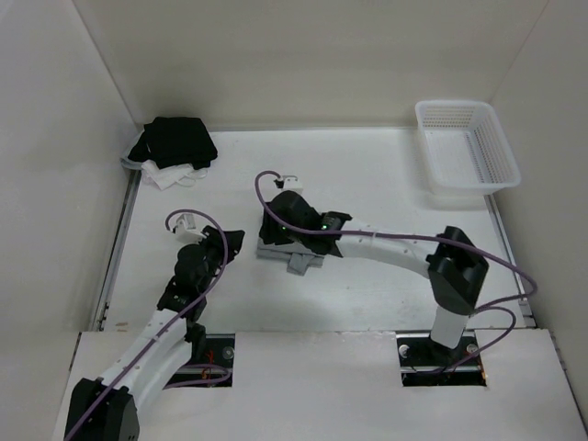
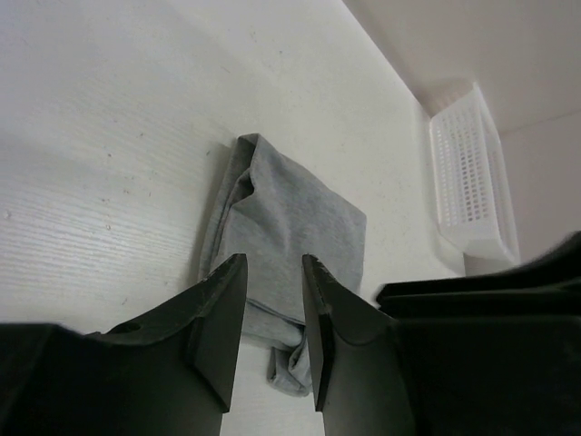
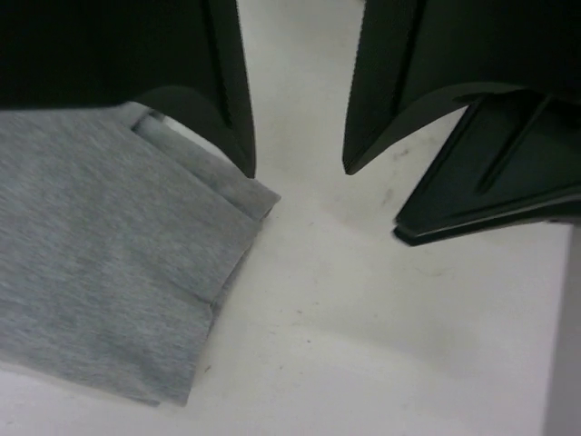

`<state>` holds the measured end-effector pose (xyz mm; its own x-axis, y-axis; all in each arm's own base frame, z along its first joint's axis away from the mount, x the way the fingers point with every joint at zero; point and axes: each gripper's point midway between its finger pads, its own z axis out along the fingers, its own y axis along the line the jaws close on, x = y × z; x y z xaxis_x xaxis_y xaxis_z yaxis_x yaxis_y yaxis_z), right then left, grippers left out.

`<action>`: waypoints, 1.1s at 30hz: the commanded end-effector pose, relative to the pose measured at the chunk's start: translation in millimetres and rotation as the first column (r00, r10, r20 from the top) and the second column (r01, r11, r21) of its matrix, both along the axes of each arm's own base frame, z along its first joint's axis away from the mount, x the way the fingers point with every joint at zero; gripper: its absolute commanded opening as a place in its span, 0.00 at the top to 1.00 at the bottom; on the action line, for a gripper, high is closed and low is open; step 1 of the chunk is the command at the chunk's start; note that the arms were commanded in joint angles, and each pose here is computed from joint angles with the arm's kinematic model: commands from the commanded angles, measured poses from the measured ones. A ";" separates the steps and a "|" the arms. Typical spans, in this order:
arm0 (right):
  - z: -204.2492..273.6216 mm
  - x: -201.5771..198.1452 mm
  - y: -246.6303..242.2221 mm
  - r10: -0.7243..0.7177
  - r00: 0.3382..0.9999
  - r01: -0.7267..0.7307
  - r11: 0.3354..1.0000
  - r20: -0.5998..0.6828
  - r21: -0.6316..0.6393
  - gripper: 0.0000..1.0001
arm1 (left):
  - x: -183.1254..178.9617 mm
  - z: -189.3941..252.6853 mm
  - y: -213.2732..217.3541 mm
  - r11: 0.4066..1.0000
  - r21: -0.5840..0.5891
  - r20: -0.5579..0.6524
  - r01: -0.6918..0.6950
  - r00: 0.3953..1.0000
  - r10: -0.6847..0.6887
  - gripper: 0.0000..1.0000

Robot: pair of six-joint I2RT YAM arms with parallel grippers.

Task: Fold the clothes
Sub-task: Fold the tank top

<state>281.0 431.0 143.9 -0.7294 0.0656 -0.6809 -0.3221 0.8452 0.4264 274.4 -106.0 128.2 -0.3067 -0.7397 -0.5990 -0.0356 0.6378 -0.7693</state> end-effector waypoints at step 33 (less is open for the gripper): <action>-0.4 56.2 -243.9 -0.452 0.844 0.393 0.887 0.288 0.242 0.19 | -7.5 -17.5 32.0 0.960 0.268 -0.112 -0.079 0.987 0.112 0.47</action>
